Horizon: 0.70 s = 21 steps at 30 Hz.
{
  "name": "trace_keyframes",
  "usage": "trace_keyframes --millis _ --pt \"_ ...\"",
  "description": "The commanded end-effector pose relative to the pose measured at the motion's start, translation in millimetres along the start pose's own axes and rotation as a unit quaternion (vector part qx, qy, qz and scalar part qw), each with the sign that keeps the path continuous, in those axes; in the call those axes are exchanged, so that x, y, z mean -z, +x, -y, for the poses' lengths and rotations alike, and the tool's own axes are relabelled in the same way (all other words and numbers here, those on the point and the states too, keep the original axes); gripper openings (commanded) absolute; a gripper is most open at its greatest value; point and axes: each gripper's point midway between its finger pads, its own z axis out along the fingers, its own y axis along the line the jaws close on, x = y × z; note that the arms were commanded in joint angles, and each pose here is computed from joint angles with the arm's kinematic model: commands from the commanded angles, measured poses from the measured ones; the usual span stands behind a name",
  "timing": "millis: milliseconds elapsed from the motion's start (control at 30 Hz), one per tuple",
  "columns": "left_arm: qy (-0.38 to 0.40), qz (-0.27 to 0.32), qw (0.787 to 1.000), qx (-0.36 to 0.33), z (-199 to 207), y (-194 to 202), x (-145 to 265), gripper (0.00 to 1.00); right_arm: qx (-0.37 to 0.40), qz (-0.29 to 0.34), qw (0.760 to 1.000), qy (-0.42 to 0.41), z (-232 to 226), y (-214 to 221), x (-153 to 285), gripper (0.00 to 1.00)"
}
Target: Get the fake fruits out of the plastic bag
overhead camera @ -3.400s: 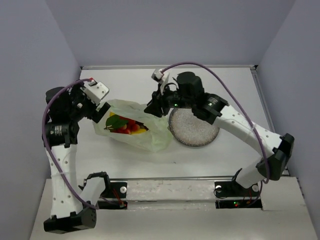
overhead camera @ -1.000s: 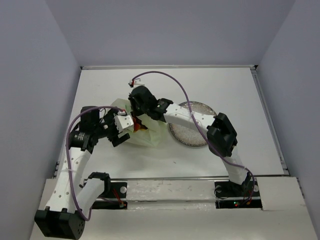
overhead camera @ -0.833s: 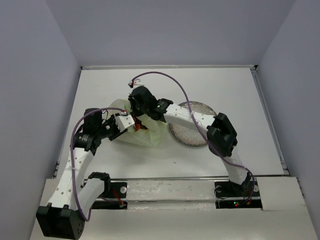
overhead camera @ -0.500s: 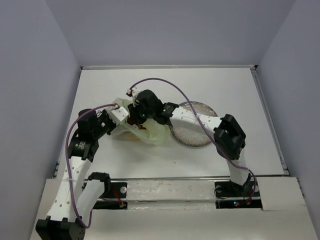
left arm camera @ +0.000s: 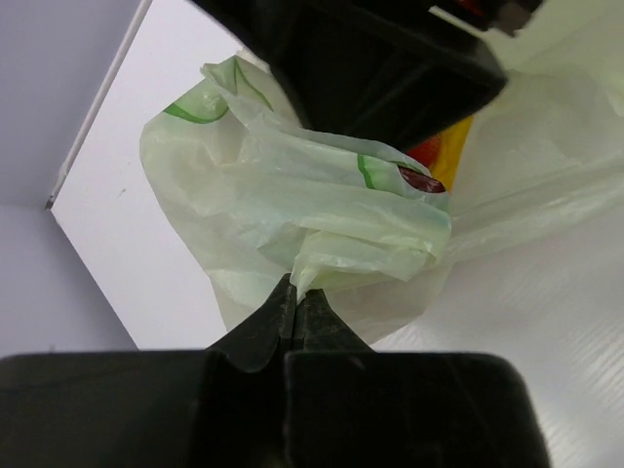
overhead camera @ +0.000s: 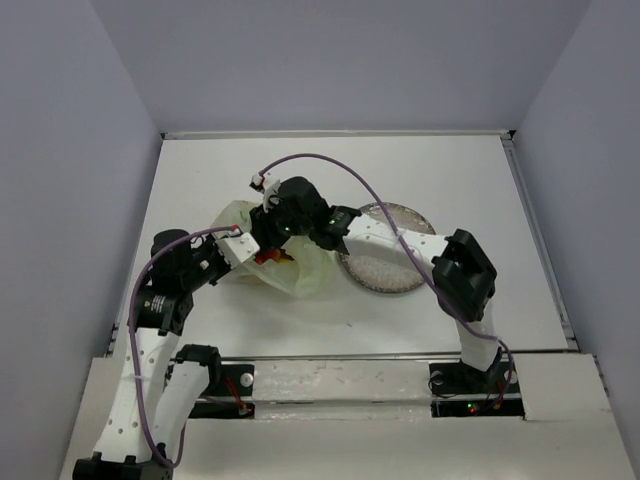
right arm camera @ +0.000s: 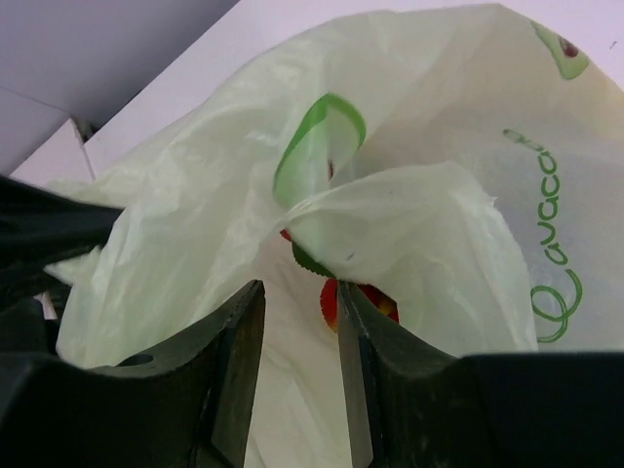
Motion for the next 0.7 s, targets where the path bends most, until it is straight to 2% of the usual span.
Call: trace_keyframes --millis 0,33,167,300,433,533,567,667 --pt "0.025 0.028 0.998 -0.040 7 -15 11 0.00 -0.018 0.038 0.999 0.016 7 -25 -19 0.42" --pt "0.024 0.032 0.999 -0.035 6 -17 11 0.00 -0.025 0.022 0.999 0.033 18 -12 -31 0.44" --pt "0.008 0.030 0.999 -0.006 -2 -20 9 0.00 -0.017 0.034 0.993 0.108 49 -20 -44 0.54" --pt "-0.050 0.004 0.998 0.034 -27 -14 6 0.00 0.002 0.026 0.991 0.133 62 -15 -49 0.64" --pt "-0.060 -0.004 0.997 0.056 -33 -12 3 0.00 0.018 -0.006 0.994 0.107 59 7 -53 0.75" --pt "-0.059 -0.012 0.996 0.066 -31 -6 1 0.00 0.043 -0.037 0.998 0.033 36 25 -50 0.80" --pt "-0.061 -0.019 0.996 0.067 -30 -2 1 0.00 0.060 -0.058 0.997 0.000 25 41 -49 0.80" --pt "-0.066 -0.034 0.995 0.070 -30 8 -1 0.00 0.097 -0.067 0.993 -0.024 9 49 -46 0.80"
